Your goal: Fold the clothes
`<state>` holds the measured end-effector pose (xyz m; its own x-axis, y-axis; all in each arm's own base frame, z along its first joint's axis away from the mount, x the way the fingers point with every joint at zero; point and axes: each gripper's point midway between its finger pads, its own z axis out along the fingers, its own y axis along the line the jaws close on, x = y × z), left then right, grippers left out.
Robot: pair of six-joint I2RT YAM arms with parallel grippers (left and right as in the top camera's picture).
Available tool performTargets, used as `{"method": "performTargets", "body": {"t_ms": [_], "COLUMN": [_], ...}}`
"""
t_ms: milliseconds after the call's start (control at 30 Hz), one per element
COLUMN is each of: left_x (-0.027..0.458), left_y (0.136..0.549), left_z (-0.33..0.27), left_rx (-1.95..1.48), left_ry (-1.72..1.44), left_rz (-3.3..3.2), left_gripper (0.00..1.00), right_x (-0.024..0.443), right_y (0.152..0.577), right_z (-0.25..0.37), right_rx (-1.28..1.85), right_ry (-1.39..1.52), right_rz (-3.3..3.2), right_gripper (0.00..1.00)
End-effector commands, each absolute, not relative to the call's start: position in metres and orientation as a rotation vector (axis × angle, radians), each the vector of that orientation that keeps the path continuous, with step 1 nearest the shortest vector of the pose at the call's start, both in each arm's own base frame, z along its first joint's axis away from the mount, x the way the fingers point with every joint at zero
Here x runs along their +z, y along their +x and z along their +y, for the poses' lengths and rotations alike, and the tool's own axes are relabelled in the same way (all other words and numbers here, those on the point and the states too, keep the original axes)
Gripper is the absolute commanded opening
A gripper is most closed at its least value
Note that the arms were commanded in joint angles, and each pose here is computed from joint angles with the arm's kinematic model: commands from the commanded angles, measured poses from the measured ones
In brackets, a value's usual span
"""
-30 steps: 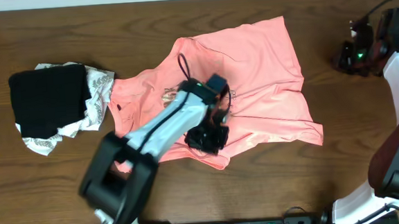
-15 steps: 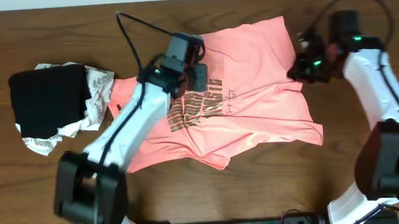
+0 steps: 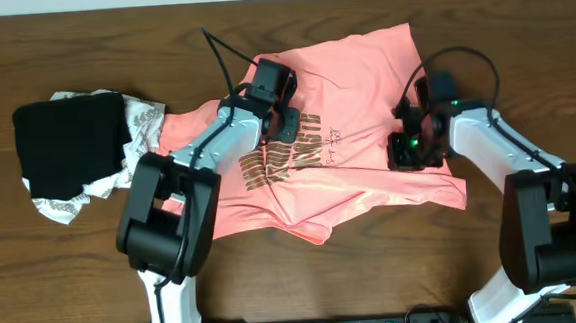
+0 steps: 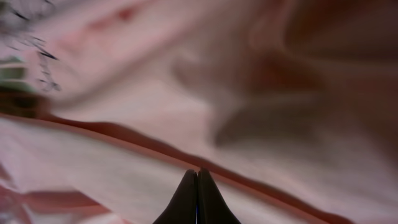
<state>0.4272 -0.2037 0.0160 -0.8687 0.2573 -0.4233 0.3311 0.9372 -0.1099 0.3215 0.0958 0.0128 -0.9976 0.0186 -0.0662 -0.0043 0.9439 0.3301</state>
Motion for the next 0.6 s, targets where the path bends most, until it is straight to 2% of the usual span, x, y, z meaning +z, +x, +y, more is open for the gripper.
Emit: {"method": "performTargets", "body": {"t_ms": [0, 100, 267, 367, 567], "left_x": [0.007, -0.003, -0.01, -0.01, -0.01], "left_y": [0.428, 0.426, 0.426, 0.431, 0.439], "left_z": [-0.204, -0.203, -0.199, -0.192, -0.172], "left_rx": [-0.241, -0.228, -0.199, -0.182, -0.166], "left_ry": [0.476, 0.506, 0.547, 0.542, 0.481], "left_rz": [2.683, 2.7, 2.701, 2.694, 2.703], "left_gripper": [0.06, 0.06, 0.06, 0.06, 0.06], "right_x": [0.008, -0.003, -0.014, -0.013, -0.007], "right_y": [0.309, 0.295, 0.269, 0.257, 0.242], "right_z": [0.095, 0.085, 0.028, 0.006, -0.026], "right_rx": [0.507, 0.434, -0.003, -0.144, -0.319], "right_ry": [0.056, 0.12, 0.613, 0.79, 0.898], "right_rz": [3.047, 3.096, 3.146, 3.134, 3.126], "right_gripper": [0.01, 0.01, 0.01, 0.01, 0.01]}}
